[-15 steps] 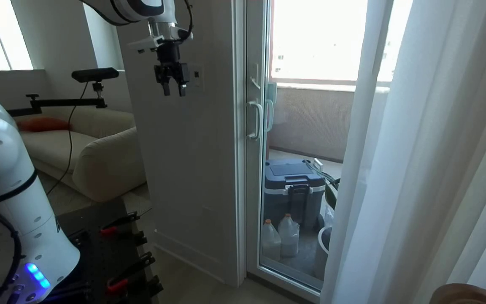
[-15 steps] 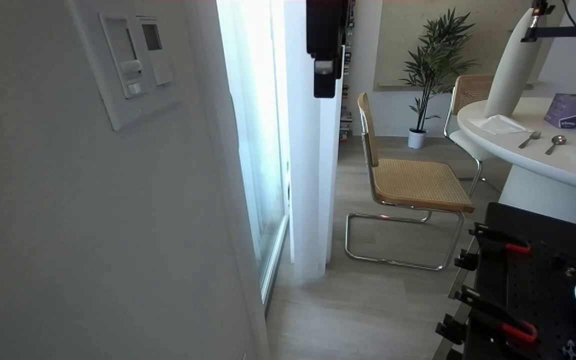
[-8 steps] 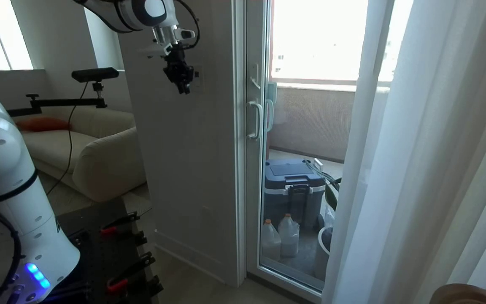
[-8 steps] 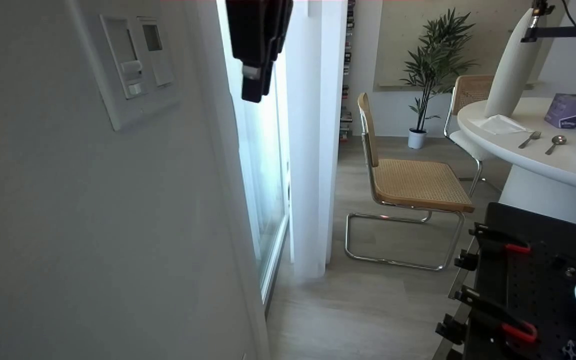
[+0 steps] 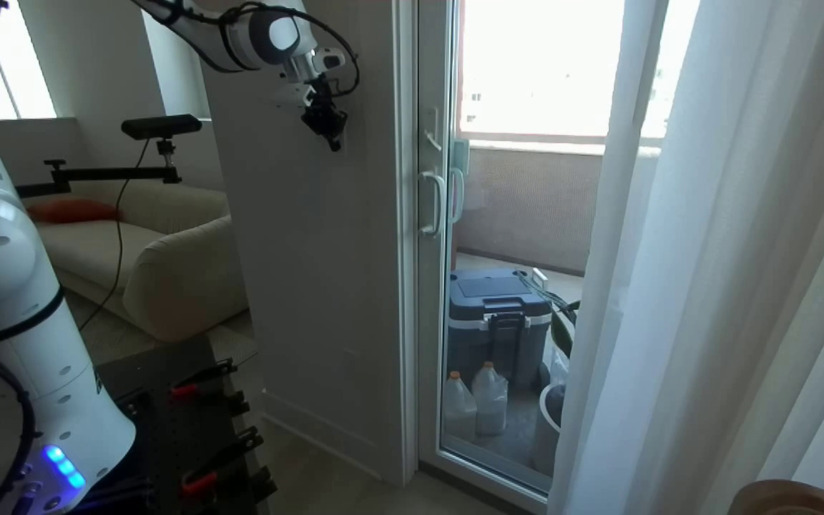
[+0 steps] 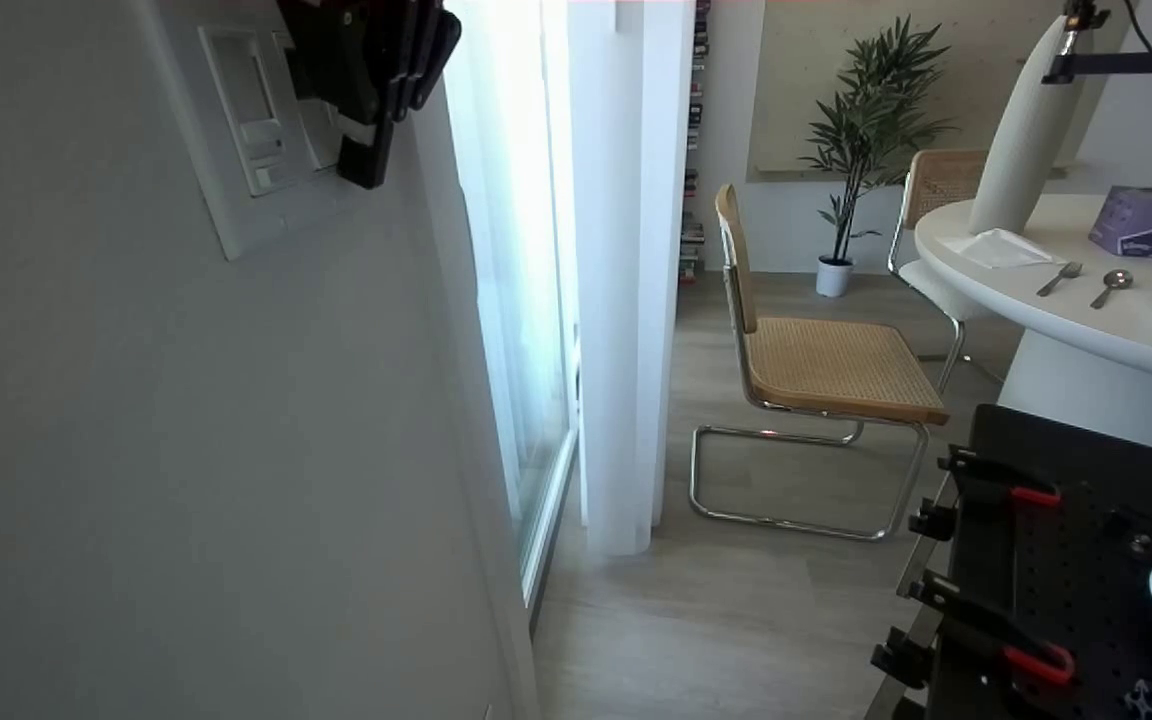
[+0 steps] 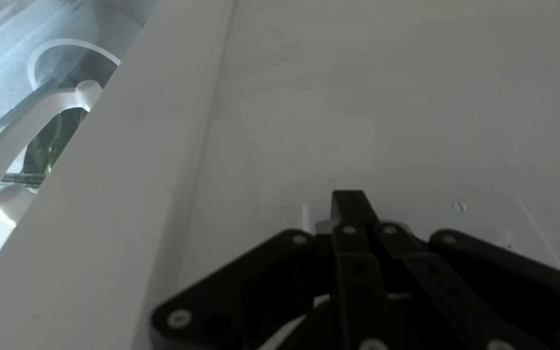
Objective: Turn on the light
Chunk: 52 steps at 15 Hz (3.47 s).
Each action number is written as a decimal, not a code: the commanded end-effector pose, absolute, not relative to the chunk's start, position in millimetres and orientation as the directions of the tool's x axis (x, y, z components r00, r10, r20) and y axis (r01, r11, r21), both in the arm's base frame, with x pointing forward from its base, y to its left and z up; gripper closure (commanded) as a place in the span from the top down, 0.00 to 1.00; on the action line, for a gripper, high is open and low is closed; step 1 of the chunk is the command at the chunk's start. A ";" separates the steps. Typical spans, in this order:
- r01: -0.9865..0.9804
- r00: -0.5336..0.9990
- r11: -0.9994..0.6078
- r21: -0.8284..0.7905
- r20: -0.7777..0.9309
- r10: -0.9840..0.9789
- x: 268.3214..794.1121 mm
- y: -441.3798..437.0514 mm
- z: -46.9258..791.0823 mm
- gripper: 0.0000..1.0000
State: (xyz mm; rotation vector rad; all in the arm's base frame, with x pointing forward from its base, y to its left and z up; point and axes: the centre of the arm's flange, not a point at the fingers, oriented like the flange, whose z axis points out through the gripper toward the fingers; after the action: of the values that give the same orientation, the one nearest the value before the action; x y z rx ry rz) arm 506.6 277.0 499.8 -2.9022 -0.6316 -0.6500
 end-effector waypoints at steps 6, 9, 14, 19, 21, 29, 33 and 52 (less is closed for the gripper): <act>0.404 0.810 -0.915 -0.011 0.469 0.352 541.8 284.5 505.4 0.00; 0.383 0.853 -0.924 -0.001 0.385 0.353 547.6 283.6 510.2 0.00; 0.365 0.888 -0.931 0.006 0.299 0.350 558.4 281.7 522.5 0.00; 0.358 0.909 -0.934 0.005 0.228 0.350 549.8 282.0 530.0 0.00; 0.367 0.909 -0.930 0.001 0.214 0.359 545.8 279.4 532.4 0.00; 0.399 0.897 -0.916 -0.036 0.222 0.382 534.0 268.5 537.3 0.00; 0.427 0.886 -0.900 -0.086 0.238 0.398 530.6 269.7 536.4 0.00; 0.438 0.772 -0.894 -0.092 0.549 0.322 493.1 272.9 492.1 0.00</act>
State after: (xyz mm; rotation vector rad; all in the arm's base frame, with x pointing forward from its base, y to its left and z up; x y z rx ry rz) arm 500.0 271.7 501.7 -2.8370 -0.6126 -0.6749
